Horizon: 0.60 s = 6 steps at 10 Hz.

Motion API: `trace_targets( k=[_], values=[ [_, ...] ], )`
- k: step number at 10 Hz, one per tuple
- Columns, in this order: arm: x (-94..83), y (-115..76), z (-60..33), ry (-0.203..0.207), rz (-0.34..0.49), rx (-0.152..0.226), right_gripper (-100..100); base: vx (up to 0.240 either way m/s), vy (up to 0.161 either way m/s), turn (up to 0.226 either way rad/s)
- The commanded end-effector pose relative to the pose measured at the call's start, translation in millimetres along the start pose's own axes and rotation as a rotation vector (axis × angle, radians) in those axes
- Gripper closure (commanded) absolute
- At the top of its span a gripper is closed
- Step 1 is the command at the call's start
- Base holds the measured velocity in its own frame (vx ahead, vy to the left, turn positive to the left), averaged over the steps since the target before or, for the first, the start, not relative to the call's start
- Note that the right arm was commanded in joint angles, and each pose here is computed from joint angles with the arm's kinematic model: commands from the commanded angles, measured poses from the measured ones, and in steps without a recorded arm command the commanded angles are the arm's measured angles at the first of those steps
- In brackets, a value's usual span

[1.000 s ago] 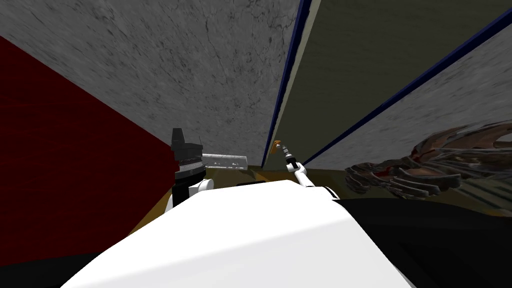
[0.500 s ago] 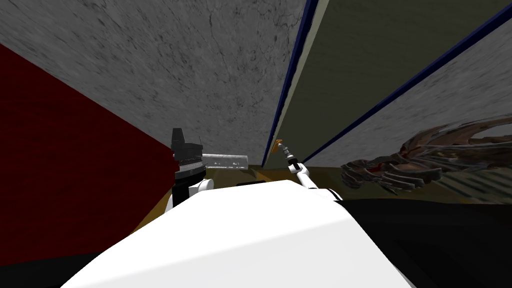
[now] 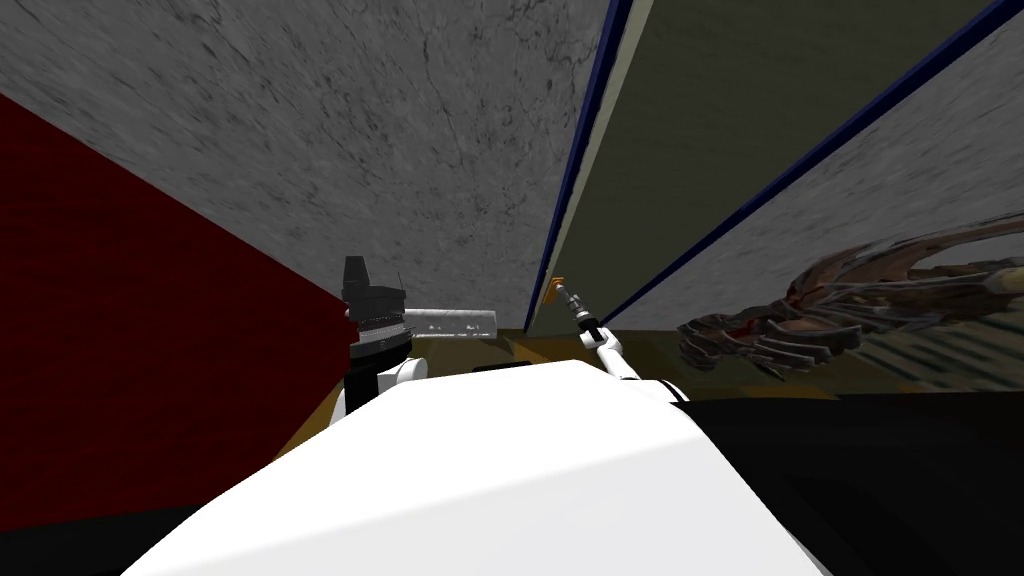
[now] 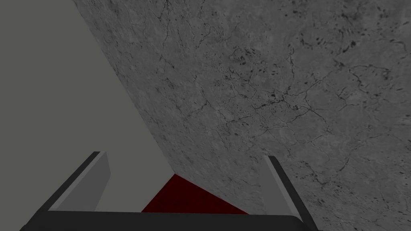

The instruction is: Pull the door open

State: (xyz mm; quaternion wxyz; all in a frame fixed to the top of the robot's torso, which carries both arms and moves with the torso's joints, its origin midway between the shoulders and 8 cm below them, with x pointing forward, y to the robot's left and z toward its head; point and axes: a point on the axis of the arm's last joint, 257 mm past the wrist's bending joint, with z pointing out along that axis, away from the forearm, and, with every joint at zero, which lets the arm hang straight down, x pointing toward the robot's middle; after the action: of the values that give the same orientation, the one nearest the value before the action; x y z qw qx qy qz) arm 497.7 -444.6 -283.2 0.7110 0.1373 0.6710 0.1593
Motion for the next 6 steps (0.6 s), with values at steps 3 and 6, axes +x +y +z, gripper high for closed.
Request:
trace_targets(
  k=[3, 6],
  values=[
    [1.0, -4.6, -7.5, 0.020, -0.139, -0.008, -100, -0.018, 0.043, -0.050],
    [2.0, -8.5, -13.3, 0.036, -0.244, -0.014, -100, -0.029, 0.053, -0.046]
  ],
)
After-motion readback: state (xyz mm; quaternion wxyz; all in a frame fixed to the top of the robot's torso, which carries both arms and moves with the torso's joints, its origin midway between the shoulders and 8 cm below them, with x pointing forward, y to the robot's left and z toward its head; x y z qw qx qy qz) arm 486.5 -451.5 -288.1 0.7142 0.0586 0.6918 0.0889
